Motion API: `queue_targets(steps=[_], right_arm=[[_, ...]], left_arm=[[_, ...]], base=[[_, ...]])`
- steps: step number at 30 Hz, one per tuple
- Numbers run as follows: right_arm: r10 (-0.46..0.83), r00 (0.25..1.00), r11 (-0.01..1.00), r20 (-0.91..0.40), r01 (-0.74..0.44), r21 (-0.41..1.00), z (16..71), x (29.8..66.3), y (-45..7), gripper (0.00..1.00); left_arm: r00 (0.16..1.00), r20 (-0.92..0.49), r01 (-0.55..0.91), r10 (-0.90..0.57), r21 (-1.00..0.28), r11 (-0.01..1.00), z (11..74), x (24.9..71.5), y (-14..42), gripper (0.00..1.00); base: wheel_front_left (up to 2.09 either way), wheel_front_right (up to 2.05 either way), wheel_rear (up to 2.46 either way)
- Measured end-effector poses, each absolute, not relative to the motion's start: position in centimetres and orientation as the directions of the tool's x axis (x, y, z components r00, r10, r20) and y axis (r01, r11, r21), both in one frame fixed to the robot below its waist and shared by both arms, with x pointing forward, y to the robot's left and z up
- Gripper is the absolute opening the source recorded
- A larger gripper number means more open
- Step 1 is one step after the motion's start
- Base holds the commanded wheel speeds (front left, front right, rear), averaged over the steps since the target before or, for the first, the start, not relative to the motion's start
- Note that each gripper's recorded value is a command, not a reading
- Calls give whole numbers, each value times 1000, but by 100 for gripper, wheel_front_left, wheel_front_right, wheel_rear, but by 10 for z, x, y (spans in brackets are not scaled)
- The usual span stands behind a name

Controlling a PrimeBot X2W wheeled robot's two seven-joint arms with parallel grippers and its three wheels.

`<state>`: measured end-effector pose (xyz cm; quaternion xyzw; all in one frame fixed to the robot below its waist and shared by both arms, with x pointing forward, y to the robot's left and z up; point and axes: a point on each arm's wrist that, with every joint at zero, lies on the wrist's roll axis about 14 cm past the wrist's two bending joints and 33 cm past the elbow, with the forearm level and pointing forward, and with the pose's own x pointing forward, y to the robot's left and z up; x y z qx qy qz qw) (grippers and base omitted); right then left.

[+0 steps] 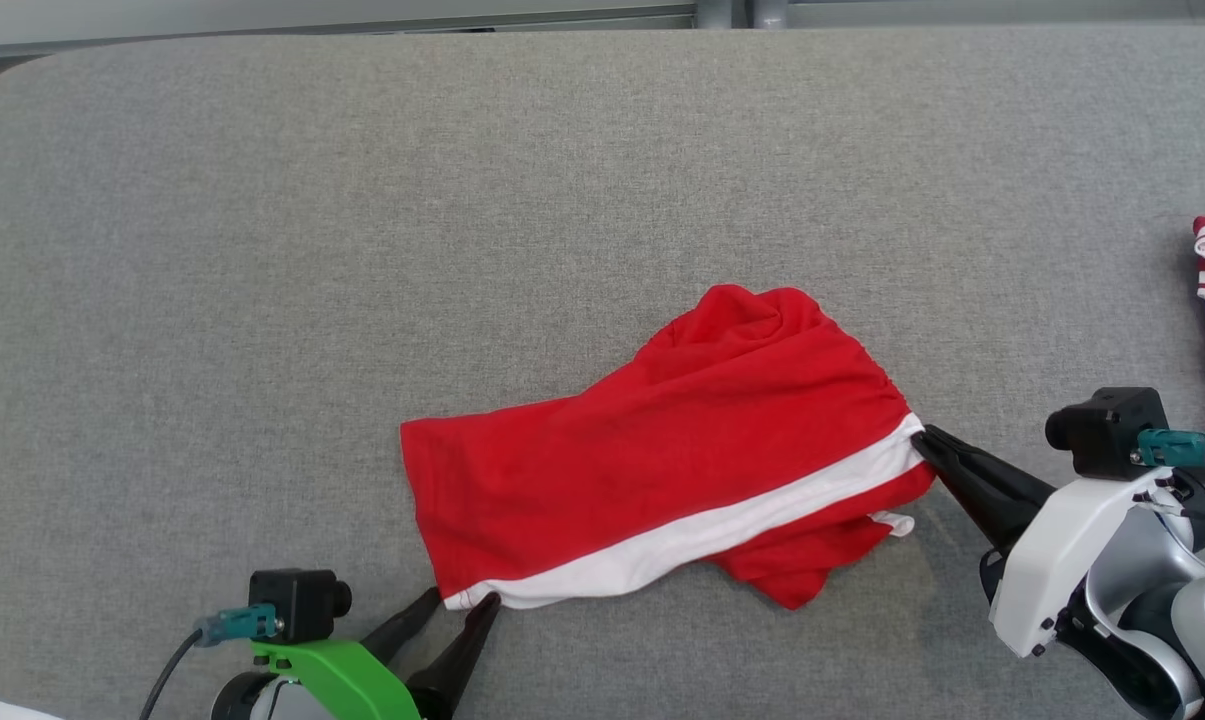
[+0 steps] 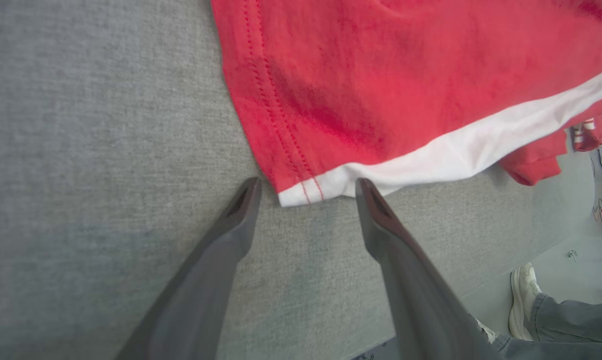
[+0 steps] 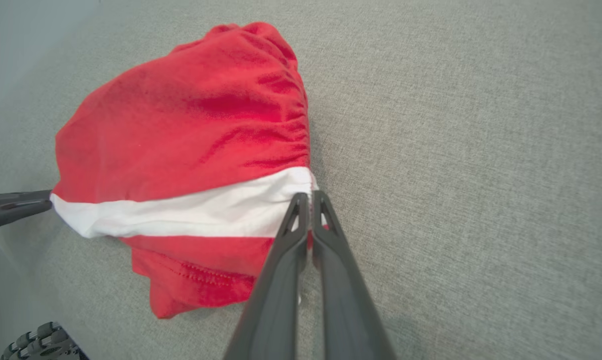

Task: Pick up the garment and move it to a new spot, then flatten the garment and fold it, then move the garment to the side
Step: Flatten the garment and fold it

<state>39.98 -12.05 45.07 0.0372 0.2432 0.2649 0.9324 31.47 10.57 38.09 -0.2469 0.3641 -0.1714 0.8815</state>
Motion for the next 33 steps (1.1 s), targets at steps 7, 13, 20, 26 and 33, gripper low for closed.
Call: queue_targets(steps=[7,13,20,26,33], right_arm=[[516,734,854,-442,-479,202,448,400,-119,0],[506,740,860,-443,-470,198,449,400,-122,0],[492,793,870,-360,-441,220,471,413,-129,0],[490,857,862,-160,-448,238,541,458,-137,0],[487,873,850,38,-483,211,620,556,-120,0]], left_arm=[[681,-528,141,-508,-586,798,384,322,96,100],[658,-540,146,-525,-592,793,377,317,91,0],[683,-491,187,-541,-598,779,392,333,92,0],[746,-305,364,-592,-558,746,487,394,118,0],[795,-217,462,-566,-389,797,585,501,153,0]], base=[[0,0,0],[0,0,0],[0,0,0],[0,0,0],[0,0,0]])
